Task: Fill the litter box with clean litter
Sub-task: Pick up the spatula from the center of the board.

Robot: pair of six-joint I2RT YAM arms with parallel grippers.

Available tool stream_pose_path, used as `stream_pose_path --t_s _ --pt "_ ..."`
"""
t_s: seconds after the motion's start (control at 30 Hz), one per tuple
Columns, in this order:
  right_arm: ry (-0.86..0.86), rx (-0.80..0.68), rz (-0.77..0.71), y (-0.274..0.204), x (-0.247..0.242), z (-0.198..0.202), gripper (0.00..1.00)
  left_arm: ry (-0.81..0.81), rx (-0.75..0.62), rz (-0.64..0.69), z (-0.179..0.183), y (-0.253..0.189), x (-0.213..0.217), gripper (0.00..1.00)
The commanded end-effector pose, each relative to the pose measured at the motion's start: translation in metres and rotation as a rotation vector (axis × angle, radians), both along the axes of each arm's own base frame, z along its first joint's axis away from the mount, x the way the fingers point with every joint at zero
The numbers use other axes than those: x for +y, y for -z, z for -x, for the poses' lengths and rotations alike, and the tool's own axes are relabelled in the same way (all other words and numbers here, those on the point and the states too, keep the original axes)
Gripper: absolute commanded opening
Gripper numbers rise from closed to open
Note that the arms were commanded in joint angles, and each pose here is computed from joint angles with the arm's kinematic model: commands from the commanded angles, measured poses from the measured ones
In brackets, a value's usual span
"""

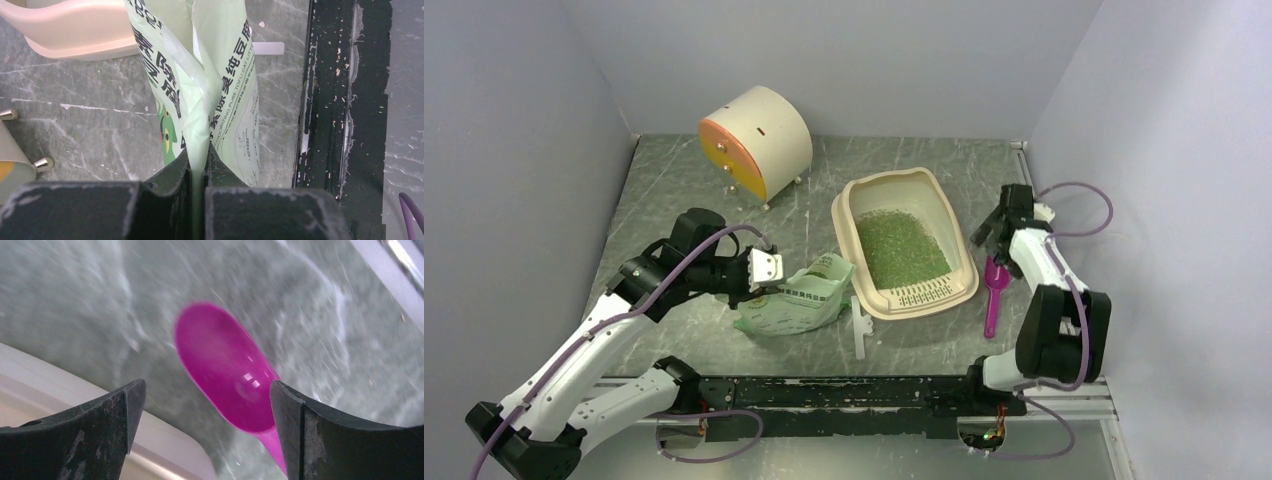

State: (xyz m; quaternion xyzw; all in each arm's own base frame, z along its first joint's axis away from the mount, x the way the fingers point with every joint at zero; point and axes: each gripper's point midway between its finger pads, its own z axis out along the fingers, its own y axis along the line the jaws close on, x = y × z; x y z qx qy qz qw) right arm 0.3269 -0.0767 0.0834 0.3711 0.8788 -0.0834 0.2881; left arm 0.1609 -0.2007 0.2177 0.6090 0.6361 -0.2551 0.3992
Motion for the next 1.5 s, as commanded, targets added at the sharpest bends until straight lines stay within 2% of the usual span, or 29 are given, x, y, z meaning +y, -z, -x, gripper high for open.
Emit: stream_pose_path --t_s 0.0,0.2,0.37,0.53,0.77,0.87,1.07,1.2,1.23,1.27,1.37,1.47 --pt "0.095 -0.006 0.027 -0.002 -0.004 0.048 0.98 0.099 -0.068 0.108 0.008 -0.025 -0.015 0.05" --pt "0.155 0.050 -0.021 0.031 0.007 0.092 0.96 0.116 -0.058 0.106 0.013 -0.023 -0.014 0.05" --pt "0.135 0.070 -0.014 0.043 0.006 0.091 0.84 0.109 -0.046 0.080 0.012 -0.015 -0.012 0.05" --pt "0.102 0.086 0.005 0.049 0.003 0.083 0.80 0.105 -0.038 0.083 0.010 -0.015 -0.014 0.06" --pt "0.048 0.137 -0.082 0.076 0.020 0.083 0.67 0.096 -0.041 0.082 0.007 -0.017 -0.014 0.10" --pt "0.040 0.133 -0.086 0.076 0.021 0.082 0.63 0.081 -0.023 0.068 0.007 -0.014 -0.013 0.17" --pt "0.016 0.082 -0.038 0.064 0.013 0.069 0.49 0.070 -0.008 0.066 0.008 -0.012 -0.012 0.22" --pt "0.001 0.042 -0.012 0.050 0.009 0.059 0.30 0.058 -0.027 0.075 0.006 -0.017 -0.011 0.28" --pt "-0.003 0.024 -0.005 0.045 0.008 0.056 0.26 0.054 -0.032 0.077 0.005 -0.018 -0.011 0.38" --pt "-0.002 0.007 0.001 0.041 0.007 0.053 0.26 0.051 -0.036 0.078 0.005 -0.019 -0.011 0.45" --pt "0.019 -0.045 0.021 0.023 0.003 0.048 0.25 0.054 -0.044 0.088 0.005 -0.022 -0.012 0.48" --pt "0.036 -0.085 0.039 0.006 -0.001 0.044 0.26 0.045 -0.041 0.092 0.003 -0.024 -0.012 0.59"
